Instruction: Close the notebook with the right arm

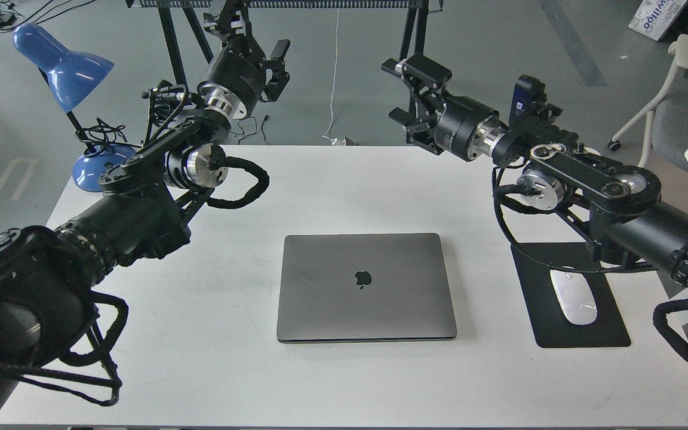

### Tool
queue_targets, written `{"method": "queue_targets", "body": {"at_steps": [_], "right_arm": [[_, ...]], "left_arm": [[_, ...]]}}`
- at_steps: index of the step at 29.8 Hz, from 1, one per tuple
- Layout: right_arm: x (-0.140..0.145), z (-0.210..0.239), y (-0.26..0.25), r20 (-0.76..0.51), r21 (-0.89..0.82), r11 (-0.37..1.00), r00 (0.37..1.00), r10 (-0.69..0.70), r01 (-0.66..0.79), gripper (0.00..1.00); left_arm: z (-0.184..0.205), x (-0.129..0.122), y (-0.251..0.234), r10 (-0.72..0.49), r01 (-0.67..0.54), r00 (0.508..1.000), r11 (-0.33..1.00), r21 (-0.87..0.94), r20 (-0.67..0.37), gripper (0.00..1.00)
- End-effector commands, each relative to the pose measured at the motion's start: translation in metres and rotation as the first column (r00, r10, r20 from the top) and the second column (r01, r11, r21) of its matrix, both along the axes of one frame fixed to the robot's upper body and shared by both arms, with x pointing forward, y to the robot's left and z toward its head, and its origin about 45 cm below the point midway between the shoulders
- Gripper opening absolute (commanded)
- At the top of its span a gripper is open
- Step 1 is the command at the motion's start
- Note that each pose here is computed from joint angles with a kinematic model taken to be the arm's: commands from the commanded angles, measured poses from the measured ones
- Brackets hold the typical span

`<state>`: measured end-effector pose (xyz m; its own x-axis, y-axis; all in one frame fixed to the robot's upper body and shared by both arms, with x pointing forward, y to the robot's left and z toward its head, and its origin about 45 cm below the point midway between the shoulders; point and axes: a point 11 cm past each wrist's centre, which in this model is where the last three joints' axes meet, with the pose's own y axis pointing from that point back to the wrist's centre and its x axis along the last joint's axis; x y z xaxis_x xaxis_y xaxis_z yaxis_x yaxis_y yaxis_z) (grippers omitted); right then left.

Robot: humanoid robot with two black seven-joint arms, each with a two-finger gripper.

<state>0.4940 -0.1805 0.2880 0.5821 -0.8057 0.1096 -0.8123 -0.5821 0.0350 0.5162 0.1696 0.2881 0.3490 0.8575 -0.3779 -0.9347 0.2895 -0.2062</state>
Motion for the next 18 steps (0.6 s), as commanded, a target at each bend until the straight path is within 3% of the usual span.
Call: {"method": "queue_targets", "body": {"at_steps": [1, 6, 10, 18], "right_arm": [[0.023, 0.024, -0.033, 0.024, 0.121, 0.982, 0.989, -0.146, 0.142, 1.0], [0.03, 0.046, -0.054, 0.008, 0.326, 0.921, 0.974, -0.227, 0.212, 1.0], [0.025, 0.037, -0.059, -0.068, 0.475, 0.857, 0.979, -0.192, 0.201, 1.0], [0.003, 0.017, -0.059, -0.09, 0.538, 0.836, 0.993, -0.073, 0.11, 1.0]], "left_arm": [[0.0, 0.0, 0.001, 0.001, -0.001, 1.0, 1.0, 0.001, 0.0, 1.0], [0.0, 0.0, 0.0, 0.0, 0.0, 1.0, 1.0, 0.0, 0.0, 1.0], [0.0, 0.0, -0.001, -0.001, 0.001, 1.0, 1.0, -0.001, 0.001, 1.0], [0.0, 0.0, 0.0, 0.0, 0.0, 1.0, 1.0, 0.0, 0.0, 1.0]]}}
